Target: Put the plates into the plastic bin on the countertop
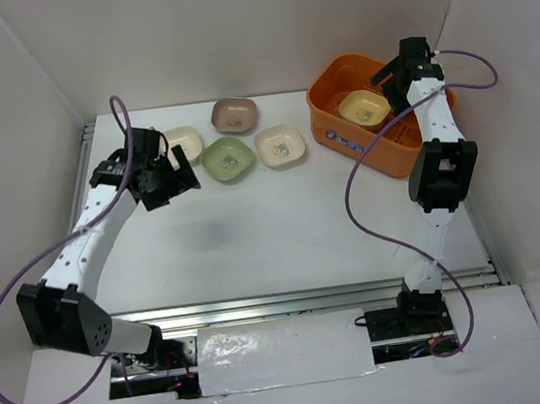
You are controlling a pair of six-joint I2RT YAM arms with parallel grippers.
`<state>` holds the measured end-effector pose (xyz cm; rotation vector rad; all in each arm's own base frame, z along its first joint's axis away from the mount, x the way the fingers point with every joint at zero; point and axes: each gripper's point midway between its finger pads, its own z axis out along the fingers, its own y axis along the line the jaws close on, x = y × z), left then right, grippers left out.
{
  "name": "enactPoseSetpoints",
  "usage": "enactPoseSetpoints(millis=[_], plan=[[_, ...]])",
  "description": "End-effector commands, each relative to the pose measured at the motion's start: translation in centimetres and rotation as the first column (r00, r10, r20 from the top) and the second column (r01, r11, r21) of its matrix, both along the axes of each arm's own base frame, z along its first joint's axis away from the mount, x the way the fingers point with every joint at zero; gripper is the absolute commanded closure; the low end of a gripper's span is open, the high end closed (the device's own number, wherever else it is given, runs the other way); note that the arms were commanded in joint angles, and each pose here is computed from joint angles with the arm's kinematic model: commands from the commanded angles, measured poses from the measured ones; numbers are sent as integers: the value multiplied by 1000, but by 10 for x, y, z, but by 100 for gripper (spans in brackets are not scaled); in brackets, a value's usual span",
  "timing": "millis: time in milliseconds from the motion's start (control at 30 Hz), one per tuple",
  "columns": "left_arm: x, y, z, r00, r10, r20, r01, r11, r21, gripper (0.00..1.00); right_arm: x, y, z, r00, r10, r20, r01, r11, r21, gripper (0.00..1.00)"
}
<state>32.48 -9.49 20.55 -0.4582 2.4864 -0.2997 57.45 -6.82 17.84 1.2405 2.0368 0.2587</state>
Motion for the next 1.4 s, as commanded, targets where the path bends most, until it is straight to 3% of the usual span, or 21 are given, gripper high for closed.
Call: enactPoseSetpoints(millis=[0, 167, 233, 267, 300, 333, 367, 433, 467, 533, 600, 633, 700, 733, 833, 967, 1033, 1167, 1267, 1367], plan=[[56, -13, 12, 992, 63, 114, -51, 993, -105, 1, -3, 3, 108, 977, 3, 213, 1, 1000, -22, 0], [117, -20, -23, 971, 175, 160, -138, 965, -222, 1, -41, 38, 208, 908, 130, 399, -131, 991, -25, 0], [141, -22, -30, 958, 215, 191, -160, 951, -265, 1, -60, 66, 201, 893, 225, 390, -239, 971, -15, 0], [151, -25, -49, 957, 243, 157, -192, 939, -285, 1, -82, 80, 238, 836, 273, 476, -280, 958, -57, 0], [162, -29, -50, 952, 255, 167, -196, 932, -306, 1, -103, 109, 238, 789, 346, 507, -373, 926, -52, 0], [170, -31, -55, 948, 274, 160, -212, 922, -324, 1, -102, 115, 206, 819, 356, 450, -388, 921, -22, 0], [177, -36, -73, 948, 293, 124, -237, 911, -336, 1, -124, 132, 235, 748, 399, 531, -448, 893, -39, 0], [191, -43, -76, 945, 303, 122, -243, 902, -356, 1, -143, 151, 207, 744, 439, 503, -506, 862, -3, 0], [196, -47, -94, 946, 309, 99, -259, 902, -347, 1, -159, 155, 222, 706, 453, 544, -526, 850, -26, 0], [212, -48, -92, 936, 336, 104, -287, 900, -327, 1, -175, 172, 206, 703, 483, 522, -562, 827, -8, 0], [207, -48, -124, 930, 368, 14, -354, 903, -244, 5, -191, 174, 213, 688, 490, 536, -570, 821, -18, 0], [216, -45, -116, 919, 392, 37, -375, 900, -222, 12, -195, 174, 212, 693, 490, 528, -569, 822, -16, 0], [202, -44, -146, 904, 424, -60, -428, 895, -125, 22, -204, 172, 225, 679, 490, 547, -565, 824, -38, 0], [207, -45, -138, 898, 437, -56, -441, 890, -115, 38, -206, 169, 228, 681, 486, 547, -555, 831, -48, 0], [188, -43, -153, 874, 473, -116, -478, 878, -23, 71, -211, 163, 241, 682, 475, 556, -528, 846, -77, 0], [170, -36, -153, 877, 465, -119, -467, 884, 10, 85, -202, 164, 235, 690, 478, 543, -536, 842, -60, 0], [165, -34, -151, 892, 440, -105, -441, 897, 11, 100, -198, 166, 229, 697, 480, 532, -544, 838, -43, 0], [158, -36, -142, 913, 399, -87, -401, 916, 0, 100, -190, 169, 219, 703, 485, 520, -553, 832, -29, 0], [145, -39, -108, 927, 371, -54, -371, 929, 20, 100, -186, 192, 220, 649, 551, 524, -623, 781, -50, 0], [131, -42, -59, 944, 325, 60, -327, 945, 24, 100, -168, 207, 192, 681, 604, 414, -639, 766, -67, 0]])
